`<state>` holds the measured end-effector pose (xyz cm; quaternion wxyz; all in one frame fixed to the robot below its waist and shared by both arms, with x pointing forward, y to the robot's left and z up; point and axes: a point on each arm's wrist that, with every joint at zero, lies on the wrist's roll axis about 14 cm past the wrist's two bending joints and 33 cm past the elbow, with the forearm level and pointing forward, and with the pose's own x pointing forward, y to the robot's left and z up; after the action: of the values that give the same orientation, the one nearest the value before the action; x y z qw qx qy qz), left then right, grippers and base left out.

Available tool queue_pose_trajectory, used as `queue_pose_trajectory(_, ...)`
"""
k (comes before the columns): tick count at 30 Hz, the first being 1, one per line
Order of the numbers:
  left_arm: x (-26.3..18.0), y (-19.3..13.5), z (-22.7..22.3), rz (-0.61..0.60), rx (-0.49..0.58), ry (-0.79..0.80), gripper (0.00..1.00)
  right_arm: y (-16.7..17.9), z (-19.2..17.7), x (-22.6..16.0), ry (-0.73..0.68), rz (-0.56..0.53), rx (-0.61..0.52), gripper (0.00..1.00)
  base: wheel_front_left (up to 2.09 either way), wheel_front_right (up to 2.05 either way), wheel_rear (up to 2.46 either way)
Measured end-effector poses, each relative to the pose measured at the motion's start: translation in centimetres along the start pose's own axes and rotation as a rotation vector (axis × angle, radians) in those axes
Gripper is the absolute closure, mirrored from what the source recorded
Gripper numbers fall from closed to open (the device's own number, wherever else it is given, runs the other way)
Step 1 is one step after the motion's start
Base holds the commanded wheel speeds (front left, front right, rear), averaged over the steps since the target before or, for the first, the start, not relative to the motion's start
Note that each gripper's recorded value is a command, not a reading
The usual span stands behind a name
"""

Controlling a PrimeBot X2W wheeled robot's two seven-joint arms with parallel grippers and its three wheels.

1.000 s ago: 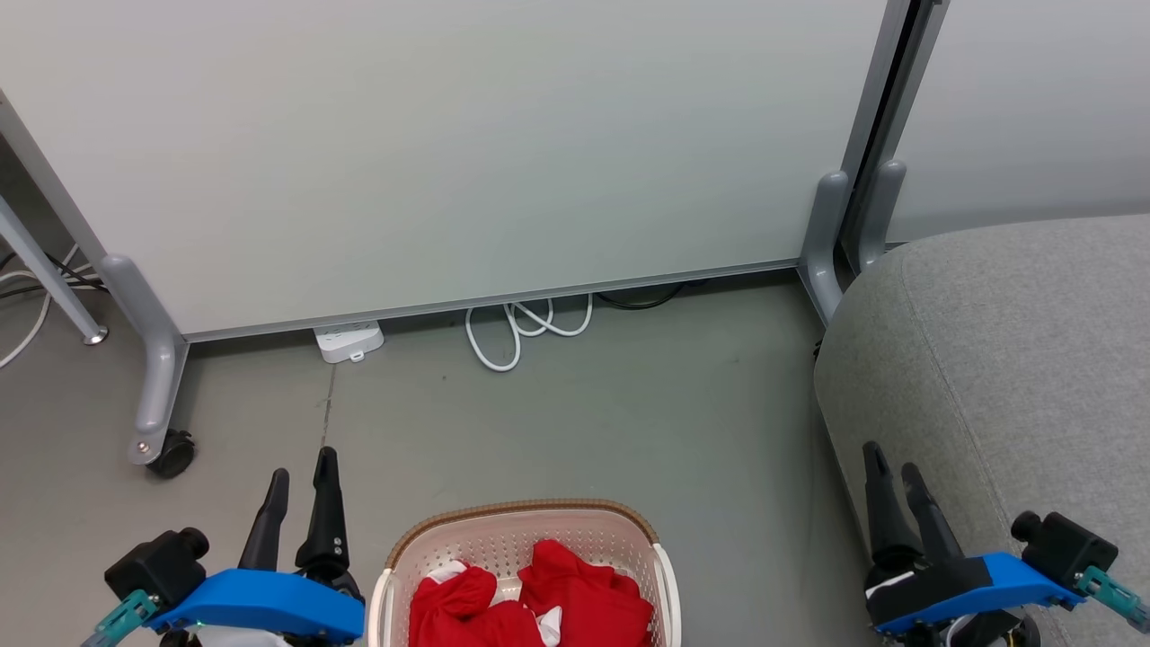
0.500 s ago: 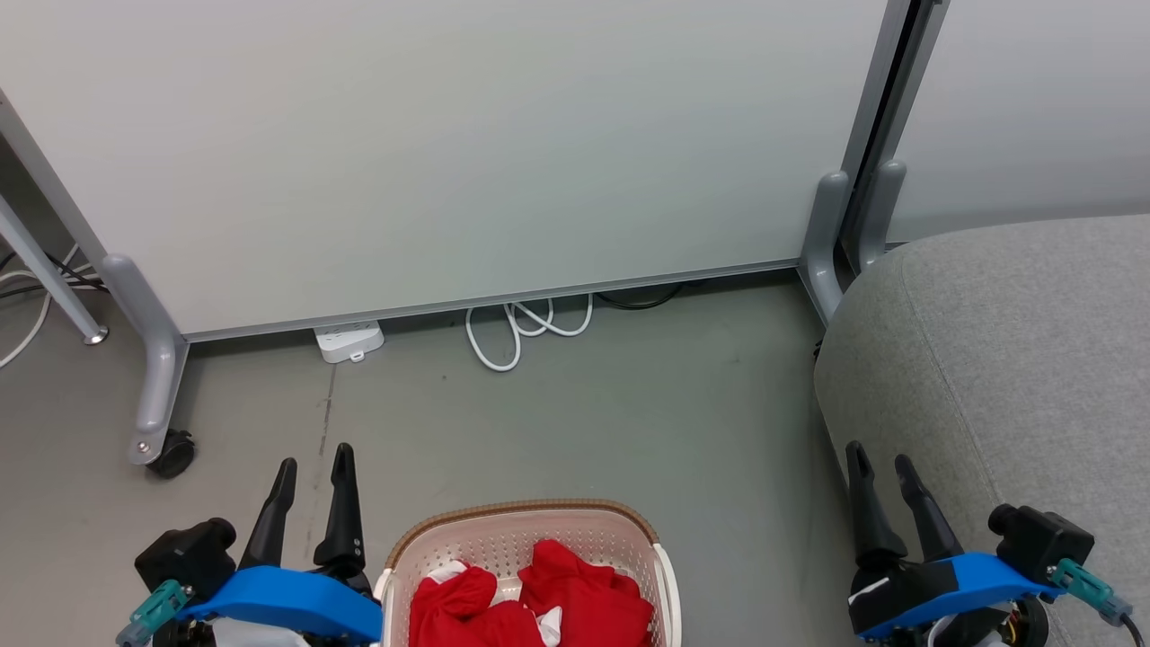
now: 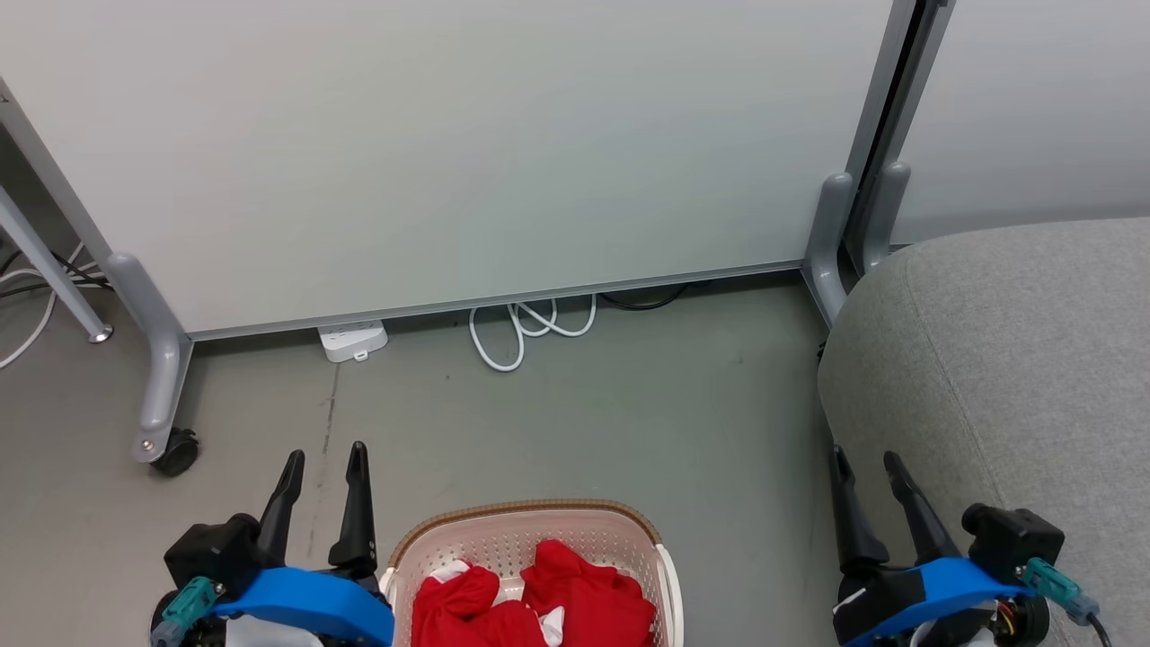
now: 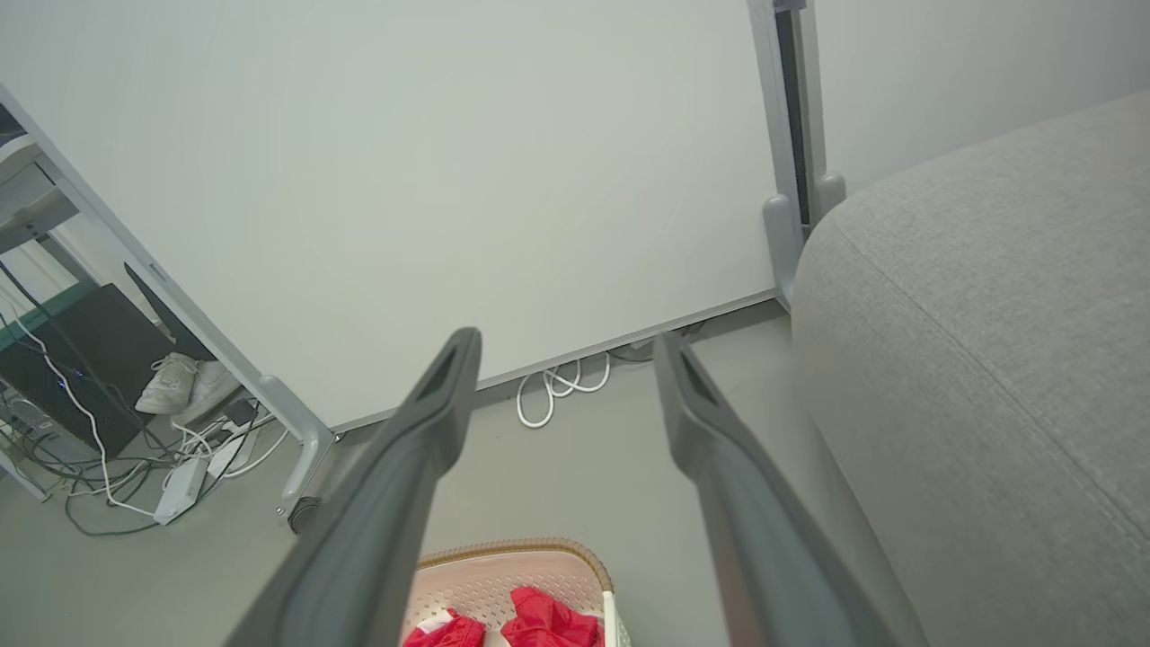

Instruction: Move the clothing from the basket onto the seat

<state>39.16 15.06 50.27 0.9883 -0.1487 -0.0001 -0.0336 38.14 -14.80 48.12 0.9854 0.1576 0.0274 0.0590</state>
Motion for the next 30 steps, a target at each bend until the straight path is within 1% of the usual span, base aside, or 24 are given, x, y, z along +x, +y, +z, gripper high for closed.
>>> queue_pose_trajectory(18,-0.1,-0.8,0.1,-0.039,0.164,-0.023,0.0,0.9,-0.4,0.0,0.003,0.046,-0.157,0.0,0.0,0.0,0.0)
queue_pose_trajectory(30,0.0,-1.4,-0.1,-0.068,0.254,-0.03,0.0,1.3,-0.8,0.0,0.008,0.073,-0.249,0.0,0.0,0.0,0.0)
